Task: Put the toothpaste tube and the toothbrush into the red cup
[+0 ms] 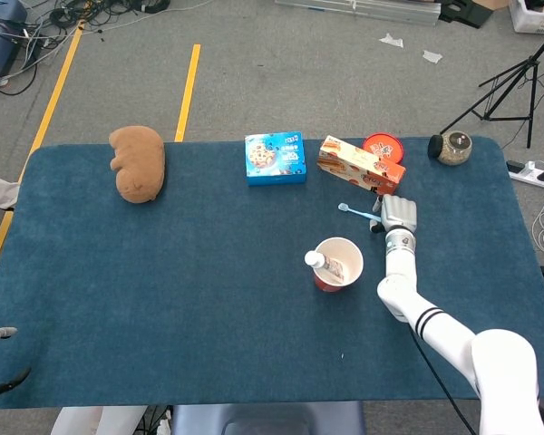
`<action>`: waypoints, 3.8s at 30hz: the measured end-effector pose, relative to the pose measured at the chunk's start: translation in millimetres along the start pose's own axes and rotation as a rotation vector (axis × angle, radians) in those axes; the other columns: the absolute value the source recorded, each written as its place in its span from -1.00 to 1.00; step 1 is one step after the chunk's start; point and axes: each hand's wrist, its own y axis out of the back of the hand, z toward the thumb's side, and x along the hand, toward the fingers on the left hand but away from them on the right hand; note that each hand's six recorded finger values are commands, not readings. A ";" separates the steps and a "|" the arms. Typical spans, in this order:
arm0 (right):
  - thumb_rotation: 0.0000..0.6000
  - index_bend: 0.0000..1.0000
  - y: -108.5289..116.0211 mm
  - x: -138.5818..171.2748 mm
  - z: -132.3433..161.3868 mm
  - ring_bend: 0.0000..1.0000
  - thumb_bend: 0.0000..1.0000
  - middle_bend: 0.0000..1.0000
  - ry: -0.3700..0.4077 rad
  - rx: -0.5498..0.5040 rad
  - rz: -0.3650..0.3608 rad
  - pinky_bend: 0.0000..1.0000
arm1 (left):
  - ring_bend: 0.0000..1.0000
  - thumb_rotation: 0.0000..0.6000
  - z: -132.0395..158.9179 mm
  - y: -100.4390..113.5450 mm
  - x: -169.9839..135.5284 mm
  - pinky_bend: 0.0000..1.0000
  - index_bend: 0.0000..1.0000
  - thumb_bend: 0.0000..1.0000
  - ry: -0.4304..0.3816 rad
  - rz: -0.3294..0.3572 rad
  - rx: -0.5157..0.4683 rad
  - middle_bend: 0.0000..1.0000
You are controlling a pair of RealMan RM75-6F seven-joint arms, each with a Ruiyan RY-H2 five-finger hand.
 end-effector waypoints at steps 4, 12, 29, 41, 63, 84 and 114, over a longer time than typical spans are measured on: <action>1.00 -0.26 -2.1 -1.4 0.3 -0.62 -0.36 -0.39 0.004 0.011 0.011 -0.23 | -0.34 1.00 0.3 0.5 0.4 -0.17 -0.36 -1.00 -0.001 0.001 0.001 -0.25; 1.00 -0.30 -2.6 -1.4 1.0 -0.64 -0.34 -0.42 0.017 0.004 0.027 -0.25 | -0.34 1.00 1.2 0.1 1.1 -0.17 -0.36 -1.00 -0.003 -0.001 0.004 -0.25; 1.00 -0.30 -5.9 2.9 5.9 -0.64 -0.31 -0.42 0.044 -0.008 0.050 -0.25 | -0.34 1.00 0.8 0.2 0.8 -0.17 -0.36 -1.00 0.000 -0.001 0.001 -0.25; 1.00 -0.30 -9.2 8.0 9.0 -0.64 -0.30 -0.42 0.060 -0.010 0.070 -0.25 | -0.34 1.00 -0.5 -0.4 -0.3 -0.17 -0.36 -1.00 0.003 0.000 -0.001 -0.25; 1.00 -0.30 -10.9 11.2 2.1 -0.64 -0.30 -0.42 0.055 -0.032 0.102 -0.25 | -0.34 1.00 -0.2 -1.1 -0.1 -0.17 -0.36 -1.00 0.004 -0.002 0.001 -0.25; 1.00 -0.30 -11.0 19.5 1.1 -0.65 -0.28 -0.42 0.087 -0.089 0.171 -0.25 | -0.34 1.00 2.2 0.2 1.5 -0.17 -0.36 -1.00 -0.005 0.003 0.004 -0.25; 1.00 -0.30 23.9 27.8 2.9 -0.55 -0.34 -0.21 0.138 -0.069 0.036 0.20 | -0.34 1.00 6.2 -1.3 2.8 -0.17 -0.36 -1.00 -0.010 -0.003 0.005 -0.25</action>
